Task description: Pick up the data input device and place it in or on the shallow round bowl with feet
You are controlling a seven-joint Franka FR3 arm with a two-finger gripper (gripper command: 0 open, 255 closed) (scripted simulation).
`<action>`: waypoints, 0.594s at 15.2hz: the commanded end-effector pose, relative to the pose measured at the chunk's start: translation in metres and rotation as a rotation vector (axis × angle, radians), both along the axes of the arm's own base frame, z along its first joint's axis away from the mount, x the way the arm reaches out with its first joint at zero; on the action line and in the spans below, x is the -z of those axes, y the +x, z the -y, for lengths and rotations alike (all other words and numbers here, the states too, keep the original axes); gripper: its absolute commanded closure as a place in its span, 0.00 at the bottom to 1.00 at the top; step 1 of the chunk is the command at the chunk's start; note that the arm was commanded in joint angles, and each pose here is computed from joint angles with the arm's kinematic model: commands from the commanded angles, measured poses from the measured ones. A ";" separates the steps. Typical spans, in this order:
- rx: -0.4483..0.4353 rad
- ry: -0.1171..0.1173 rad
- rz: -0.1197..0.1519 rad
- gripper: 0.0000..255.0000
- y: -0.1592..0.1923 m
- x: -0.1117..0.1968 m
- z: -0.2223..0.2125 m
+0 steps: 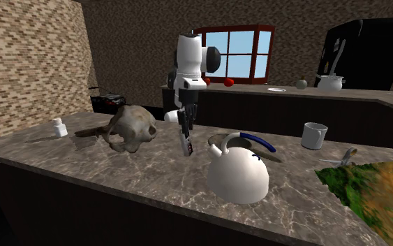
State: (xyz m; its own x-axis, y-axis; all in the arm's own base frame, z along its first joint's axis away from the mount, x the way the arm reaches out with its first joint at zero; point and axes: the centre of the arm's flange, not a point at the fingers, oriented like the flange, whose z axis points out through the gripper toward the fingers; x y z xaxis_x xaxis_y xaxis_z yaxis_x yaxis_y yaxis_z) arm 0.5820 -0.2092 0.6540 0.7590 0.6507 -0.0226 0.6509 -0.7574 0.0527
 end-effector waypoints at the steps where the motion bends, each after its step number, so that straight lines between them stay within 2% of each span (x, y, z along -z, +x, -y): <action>1: 0.000 0.000 0.000 1.00 0.003 -0.005 -0.013; 9: 0.000 0.000 0.000 1.00 0.034 -0.003 -0.114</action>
